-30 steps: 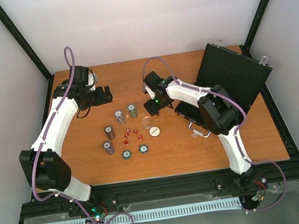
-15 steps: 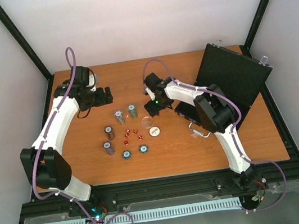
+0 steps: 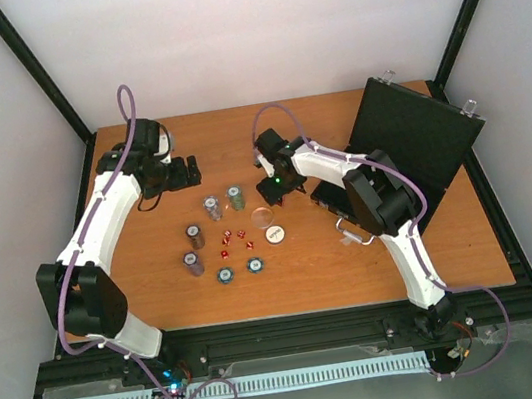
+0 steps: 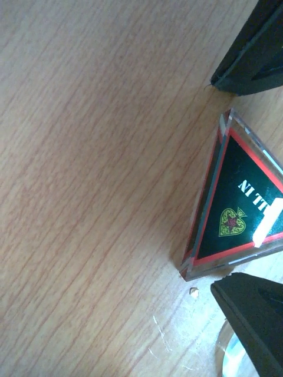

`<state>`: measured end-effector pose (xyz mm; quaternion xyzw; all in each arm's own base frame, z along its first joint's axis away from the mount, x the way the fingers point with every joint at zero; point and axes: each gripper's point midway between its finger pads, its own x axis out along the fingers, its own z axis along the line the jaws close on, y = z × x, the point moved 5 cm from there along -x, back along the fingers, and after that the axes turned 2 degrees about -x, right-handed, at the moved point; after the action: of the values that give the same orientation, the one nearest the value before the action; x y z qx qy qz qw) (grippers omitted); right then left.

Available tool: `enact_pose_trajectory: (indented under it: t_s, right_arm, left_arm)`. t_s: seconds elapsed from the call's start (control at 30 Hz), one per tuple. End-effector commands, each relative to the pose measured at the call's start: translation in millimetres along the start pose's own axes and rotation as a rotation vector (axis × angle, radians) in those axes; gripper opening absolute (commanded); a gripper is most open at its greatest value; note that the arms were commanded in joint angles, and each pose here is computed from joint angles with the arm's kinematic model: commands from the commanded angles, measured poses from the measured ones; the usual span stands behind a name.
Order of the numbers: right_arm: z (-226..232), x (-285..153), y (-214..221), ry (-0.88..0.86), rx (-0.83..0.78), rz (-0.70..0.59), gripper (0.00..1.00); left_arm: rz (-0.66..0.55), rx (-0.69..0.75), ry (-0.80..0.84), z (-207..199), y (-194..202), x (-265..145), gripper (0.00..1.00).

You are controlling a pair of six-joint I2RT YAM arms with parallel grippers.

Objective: Pack up texas hold em set

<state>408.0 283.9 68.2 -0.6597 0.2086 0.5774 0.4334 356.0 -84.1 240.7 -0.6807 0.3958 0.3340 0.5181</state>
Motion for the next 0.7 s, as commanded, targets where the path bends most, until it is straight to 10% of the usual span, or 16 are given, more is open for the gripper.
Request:
enact_pose_trajectory:
  t_s: [0.0, 0.23, 0.67]
  right_arm:
    - [0, 16, 5, -0.015, -0.001, 0.034, 0.82]
    - [4, 20, 9, -0.048, 0.003, 0.052, 0.6]
    - [-4, 0, -1, 0.025, -0.001, 0.024, 0.53]
  left_arm:
    - [0.019, 0.008, -0.007, 0, 3, 3, 1.0]
    - [0.027, 0.006, -0.012, 1, 4, 6, 1.0]
    - [0.046, -0.002, -0.01, 1, 6, 16, 1.0]
